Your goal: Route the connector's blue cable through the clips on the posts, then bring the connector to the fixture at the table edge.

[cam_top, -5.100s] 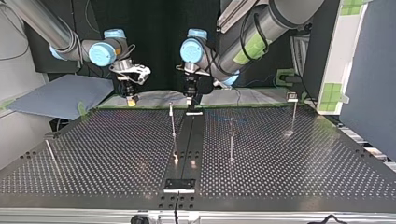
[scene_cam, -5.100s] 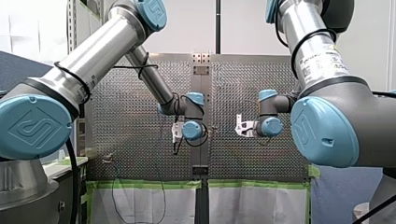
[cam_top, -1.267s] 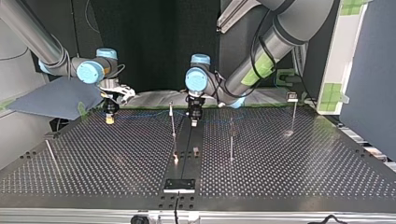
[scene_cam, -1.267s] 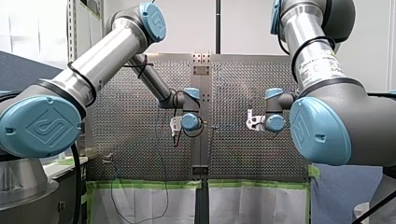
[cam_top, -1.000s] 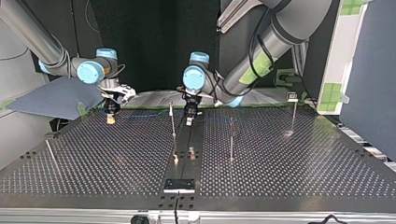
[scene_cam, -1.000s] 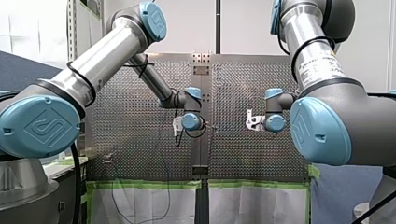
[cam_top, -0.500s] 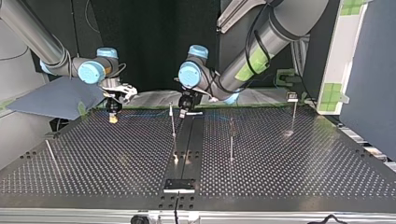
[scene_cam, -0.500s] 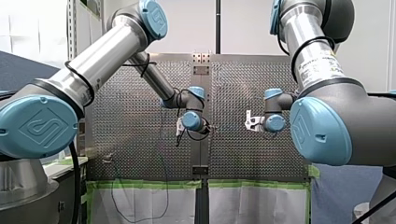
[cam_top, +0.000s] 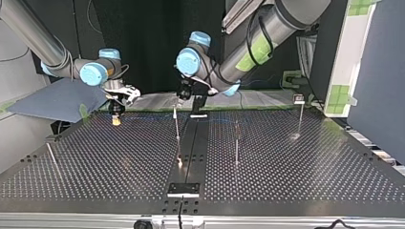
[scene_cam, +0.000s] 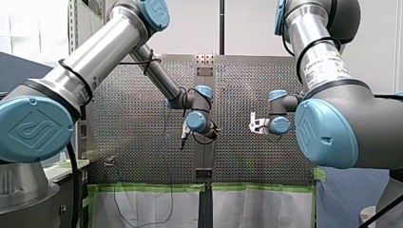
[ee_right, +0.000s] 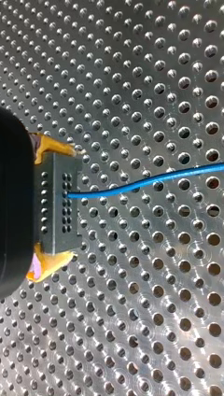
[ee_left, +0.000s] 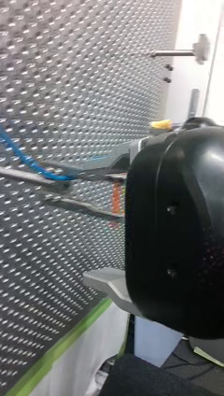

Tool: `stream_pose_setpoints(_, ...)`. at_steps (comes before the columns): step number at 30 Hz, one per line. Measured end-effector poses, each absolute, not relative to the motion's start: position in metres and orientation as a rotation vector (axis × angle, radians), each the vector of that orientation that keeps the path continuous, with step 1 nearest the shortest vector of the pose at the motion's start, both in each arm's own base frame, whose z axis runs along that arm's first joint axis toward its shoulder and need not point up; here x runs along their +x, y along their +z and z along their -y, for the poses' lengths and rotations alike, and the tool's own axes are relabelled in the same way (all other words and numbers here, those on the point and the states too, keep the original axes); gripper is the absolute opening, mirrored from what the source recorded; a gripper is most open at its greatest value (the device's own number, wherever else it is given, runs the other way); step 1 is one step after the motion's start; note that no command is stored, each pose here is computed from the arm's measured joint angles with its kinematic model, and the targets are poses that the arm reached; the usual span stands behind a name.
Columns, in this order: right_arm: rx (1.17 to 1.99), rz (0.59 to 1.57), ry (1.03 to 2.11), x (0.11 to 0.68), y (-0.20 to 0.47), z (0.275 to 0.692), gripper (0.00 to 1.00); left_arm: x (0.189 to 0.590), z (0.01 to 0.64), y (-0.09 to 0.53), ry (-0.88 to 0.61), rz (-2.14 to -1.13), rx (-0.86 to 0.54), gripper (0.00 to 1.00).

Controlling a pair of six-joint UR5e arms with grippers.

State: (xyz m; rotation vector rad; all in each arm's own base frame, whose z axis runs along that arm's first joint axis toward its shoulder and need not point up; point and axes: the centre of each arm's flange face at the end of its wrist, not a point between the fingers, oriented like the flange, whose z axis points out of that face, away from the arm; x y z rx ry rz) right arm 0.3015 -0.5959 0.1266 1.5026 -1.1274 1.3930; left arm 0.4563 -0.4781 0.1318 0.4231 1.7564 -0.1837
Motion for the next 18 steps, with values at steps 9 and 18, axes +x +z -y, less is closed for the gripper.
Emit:
stream_pose_setpoints(9, 1.507, 1.132, 1.39, 0.301, 0.126, 0.595, 0.0, 0.437, 0.486, 0.132, -0.193, -1.734, 0.424, 1.0)
stream_pose_setpoints(18, 1.509, 1.135, 1.389, 0.301, 0.126, 0.595, 0.0, 0.432, 0.49, 0.133, -0.18, -1.726, 0.411, 1.0)
